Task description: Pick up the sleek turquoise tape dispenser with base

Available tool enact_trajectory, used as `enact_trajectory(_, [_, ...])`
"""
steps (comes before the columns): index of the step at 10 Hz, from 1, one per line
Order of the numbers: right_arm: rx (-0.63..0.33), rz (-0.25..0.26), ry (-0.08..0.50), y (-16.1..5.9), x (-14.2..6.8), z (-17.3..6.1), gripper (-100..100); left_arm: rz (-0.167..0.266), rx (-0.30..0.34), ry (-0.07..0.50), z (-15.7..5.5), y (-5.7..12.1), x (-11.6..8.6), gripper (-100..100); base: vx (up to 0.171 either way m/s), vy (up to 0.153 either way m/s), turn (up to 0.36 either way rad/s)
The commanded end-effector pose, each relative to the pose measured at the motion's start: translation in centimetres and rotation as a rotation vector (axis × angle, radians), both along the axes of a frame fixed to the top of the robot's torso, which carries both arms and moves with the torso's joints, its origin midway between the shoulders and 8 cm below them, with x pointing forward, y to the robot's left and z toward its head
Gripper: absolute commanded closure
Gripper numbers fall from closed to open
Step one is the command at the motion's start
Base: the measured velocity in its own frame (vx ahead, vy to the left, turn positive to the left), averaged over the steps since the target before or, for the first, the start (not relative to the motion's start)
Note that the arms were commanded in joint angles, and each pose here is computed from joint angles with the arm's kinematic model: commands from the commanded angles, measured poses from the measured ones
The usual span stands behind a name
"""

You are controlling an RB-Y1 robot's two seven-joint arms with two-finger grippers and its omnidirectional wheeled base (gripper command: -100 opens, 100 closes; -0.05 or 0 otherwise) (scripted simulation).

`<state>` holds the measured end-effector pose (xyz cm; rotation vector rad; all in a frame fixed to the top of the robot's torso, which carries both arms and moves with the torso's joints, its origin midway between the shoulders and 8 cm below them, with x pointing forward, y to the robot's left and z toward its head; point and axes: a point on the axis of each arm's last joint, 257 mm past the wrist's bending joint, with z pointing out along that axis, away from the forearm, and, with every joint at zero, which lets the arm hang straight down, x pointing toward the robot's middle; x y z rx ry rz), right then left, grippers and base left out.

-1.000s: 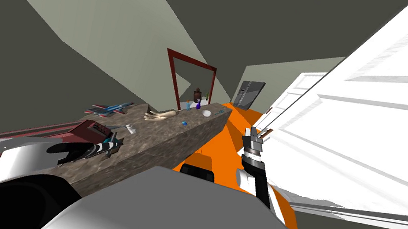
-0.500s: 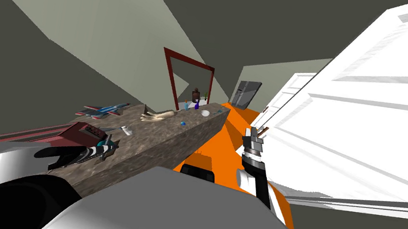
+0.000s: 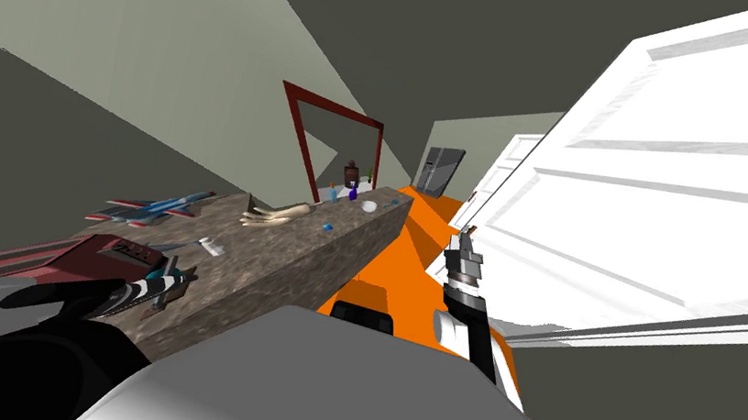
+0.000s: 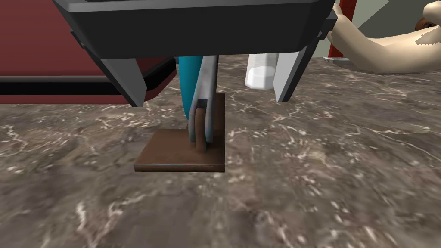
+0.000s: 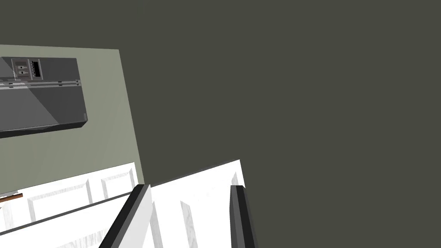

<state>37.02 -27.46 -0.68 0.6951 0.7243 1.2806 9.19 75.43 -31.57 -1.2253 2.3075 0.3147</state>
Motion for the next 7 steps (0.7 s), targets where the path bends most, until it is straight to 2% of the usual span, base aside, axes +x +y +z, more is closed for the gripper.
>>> enact_trajectory(1, [0.000,0.000,0.000,0.0,0.0,0.0,0,0.022,0.001,-0.010,-0.3,0.4,-1.2,-100,-0.011,-0.024,-0.123])
enact_trajectory(2, [0.000,0.000,0.000,0.0,0.0,0.0,0,0.041,0.011,-0.008,-0.2,1.3,-3.3,-100,-0.013,-0.039,-0.209])
enact_trajectory(4, [0.000,0.000,0.000,0.0,0.0,0.0,0,0.053,0.013,-0.014,-0.1,1.6,-3.4,-100,-0.011,-0.018,-0.063])
enact_trajectory(5, [0.000,0.000,0.000,0.0,0.0,0.0,0,0.073,0.031,-0.013,0.3,2.6,-5.5,-100,-0.013,-0.020,-0.211])
enact_trajectory(6, [0.000,0.000,0.000,0.0,0.0,0.0,0,0.073,0.031,-0.020,0.3,2.6,-5.2,-100,-0.011,-0.017,-0.146])
enact_trajectory(7, [0.000,0.000,0.000,0.0,0.0,0.0,0,0.088,0.053,-0.011,0.7,3.7,-7.7,-100,-0.011,-0.033,-0.215])
